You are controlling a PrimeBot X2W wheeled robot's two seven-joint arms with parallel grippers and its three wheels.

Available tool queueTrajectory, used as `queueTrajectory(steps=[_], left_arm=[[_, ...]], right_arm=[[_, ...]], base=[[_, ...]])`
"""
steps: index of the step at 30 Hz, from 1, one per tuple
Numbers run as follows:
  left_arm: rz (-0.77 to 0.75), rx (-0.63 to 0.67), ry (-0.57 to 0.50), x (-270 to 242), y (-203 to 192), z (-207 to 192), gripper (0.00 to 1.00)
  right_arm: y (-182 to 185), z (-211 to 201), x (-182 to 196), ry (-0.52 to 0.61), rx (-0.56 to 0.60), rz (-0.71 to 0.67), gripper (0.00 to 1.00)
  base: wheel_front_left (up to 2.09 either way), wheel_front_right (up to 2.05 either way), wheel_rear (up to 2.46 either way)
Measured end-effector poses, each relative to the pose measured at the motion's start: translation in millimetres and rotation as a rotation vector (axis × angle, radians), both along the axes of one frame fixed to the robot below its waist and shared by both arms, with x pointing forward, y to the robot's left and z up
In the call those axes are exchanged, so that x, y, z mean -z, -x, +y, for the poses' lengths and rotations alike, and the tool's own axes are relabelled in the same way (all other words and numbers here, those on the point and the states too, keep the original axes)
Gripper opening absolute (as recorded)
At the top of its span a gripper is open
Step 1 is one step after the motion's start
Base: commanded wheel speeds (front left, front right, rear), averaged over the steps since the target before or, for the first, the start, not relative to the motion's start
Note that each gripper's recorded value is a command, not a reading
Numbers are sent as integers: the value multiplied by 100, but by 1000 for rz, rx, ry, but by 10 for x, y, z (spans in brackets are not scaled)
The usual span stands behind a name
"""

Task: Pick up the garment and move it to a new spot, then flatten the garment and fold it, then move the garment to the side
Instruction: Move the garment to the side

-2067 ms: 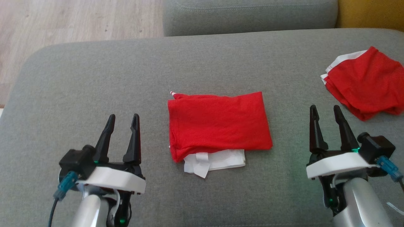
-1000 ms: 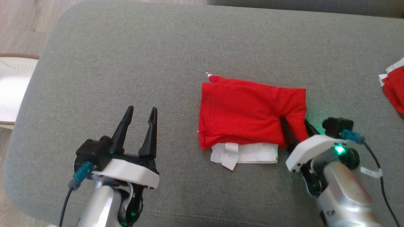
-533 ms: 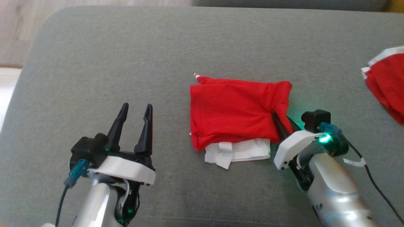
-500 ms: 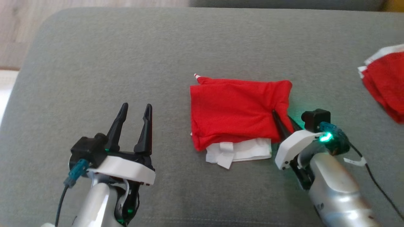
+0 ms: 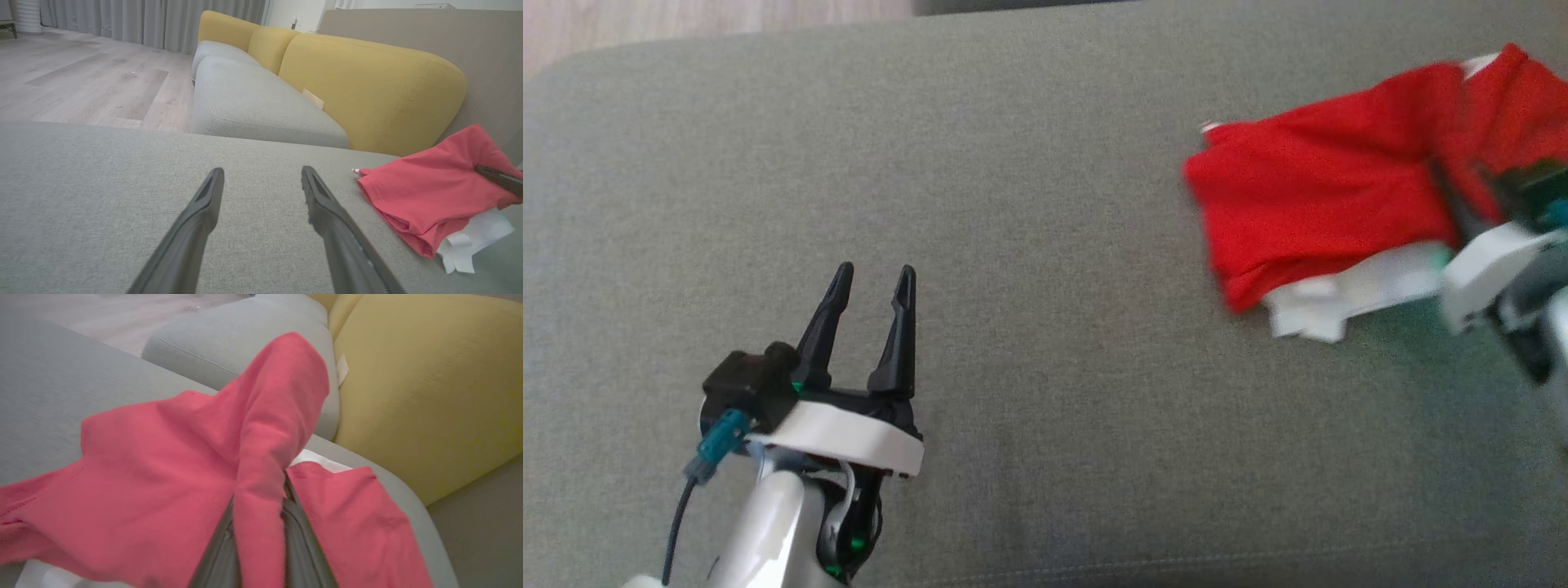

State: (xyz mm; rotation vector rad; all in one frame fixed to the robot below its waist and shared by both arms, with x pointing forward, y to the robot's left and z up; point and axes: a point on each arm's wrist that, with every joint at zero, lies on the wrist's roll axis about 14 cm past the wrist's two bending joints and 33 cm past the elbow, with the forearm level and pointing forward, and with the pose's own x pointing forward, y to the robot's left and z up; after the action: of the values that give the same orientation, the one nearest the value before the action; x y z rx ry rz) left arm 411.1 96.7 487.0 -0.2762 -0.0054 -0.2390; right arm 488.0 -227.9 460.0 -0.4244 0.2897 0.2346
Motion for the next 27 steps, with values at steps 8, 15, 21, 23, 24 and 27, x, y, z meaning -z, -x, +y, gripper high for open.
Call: queueTrajectory(steps=[8, 15, 21, 23, 24, 27], left_arm=[[15, 20, -9, 105, -157, -45, 100], [48, 17, -14, 256, -228, 8, 100], [77, 2, -19, 382, -279, 67, 100], [79, -3, -19, 400, -308, 83, 100], [83, -5, -20, 418, -315, 92, 100], [90, -8, -26, 452, -321, 103, 100]], right_arm=[[-173, -680, -167, 141, 83, 28, 0], [-281, -1267, -98, 220, 208, 90, 0], [-376, -1576, -13, 231, 314, 112, 0], [-369, -1635, 59, 236, 336, 130, 0], [-360, -1661, 99, 235, 348, 140, 0], [-344, -1687, 170, 232, 366, 156, 0]], base=[[0, 0, 0], [0, 0, 0], [0, 0, 0], [0, 0, 0], [0, 0, 0], [0, 0, 0]])
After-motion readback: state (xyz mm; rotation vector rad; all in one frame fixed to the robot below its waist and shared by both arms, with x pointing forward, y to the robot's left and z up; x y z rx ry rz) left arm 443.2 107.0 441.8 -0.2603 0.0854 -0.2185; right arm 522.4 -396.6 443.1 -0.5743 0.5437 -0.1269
